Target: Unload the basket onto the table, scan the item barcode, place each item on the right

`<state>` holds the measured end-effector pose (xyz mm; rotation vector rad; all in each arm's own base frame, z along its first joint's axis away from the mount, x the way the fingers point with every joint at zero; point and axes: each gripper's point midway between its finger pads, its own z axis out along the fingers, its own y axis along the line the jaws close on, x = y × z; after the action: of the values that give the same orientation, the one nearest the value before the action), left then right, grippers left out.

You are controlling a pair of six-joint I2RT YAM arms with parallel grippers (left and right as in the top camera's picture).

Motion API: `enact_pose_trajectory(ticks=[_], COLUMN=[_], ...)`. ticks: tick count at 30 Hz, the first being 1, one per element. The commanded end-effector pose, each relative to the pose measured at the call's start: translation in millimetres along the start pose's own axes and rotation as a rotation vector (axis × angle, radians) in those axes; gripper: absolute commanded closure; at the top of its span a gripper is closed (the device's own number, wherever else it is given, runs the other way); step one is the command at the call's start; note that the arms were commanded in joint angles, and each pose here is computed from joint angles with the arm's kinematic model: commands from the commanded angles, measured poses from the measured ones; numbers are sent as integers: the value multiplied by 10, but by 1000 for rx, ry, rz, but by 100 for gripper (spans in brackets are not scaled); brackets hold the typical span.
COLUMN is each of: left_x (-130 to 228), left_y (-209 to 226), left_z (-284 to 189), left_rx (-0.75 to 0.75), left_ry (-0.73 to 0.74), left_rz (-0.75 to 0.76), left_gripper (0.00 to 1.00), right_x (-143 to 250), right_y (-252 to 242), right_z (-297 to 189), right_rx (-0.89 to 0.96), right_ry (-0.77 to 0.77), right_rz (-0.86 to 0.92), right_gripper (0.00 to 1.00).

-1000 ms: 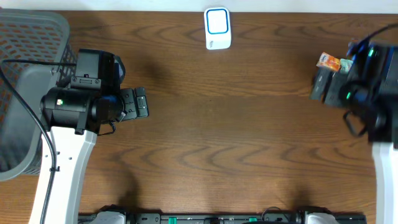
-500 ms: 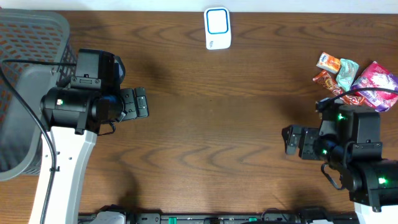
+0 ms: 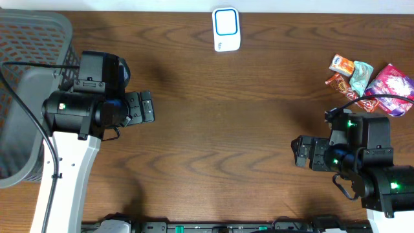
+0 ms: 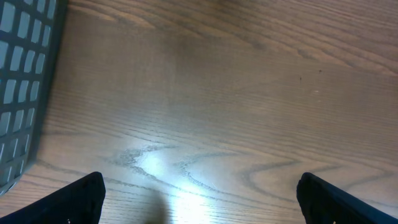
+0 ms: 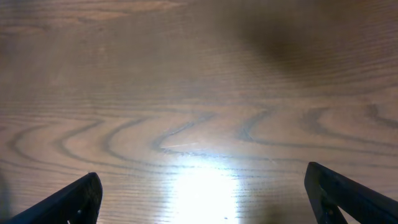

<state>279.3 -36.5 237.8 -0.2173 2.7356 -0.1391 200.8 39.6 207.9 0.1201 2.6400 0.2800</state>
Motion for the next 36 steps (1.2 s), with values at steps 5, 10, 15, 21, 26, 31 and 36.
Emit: enact_pose_trajectory(ticks=[5,10,15,21,26,31,36], left_x=[-15,-15,-15,-15,-15,-15,-15], left_y=[27,27,27,27,27,27,27], left_z=[-5,-5,-5,-5,-5,-5,-5], left_rx=[-11,-11,-11,-11,-11,-11,-11], left_ry=[-3,-3,-3,-3,-3,-3,-3], left_rz=[-11,-10,-11,-11,-11,-11,-11], left_gripper=[2,2,2,2,2,2,2], right_x=[70,55,-43,-119,-121,-173,-242], right_y=[18,2,10,6,171,370,395], right_z=[0,0,108,293,359,257,185], right_rx=[-8,2,-6,-26,-138,-244,-256], right_ry=[24,17,-16,-113,-252,-455,-620], right_rz=[3,2,-39,-96,-226,-364,-397], right_gripper=[1,1,1,1,1,1,1])
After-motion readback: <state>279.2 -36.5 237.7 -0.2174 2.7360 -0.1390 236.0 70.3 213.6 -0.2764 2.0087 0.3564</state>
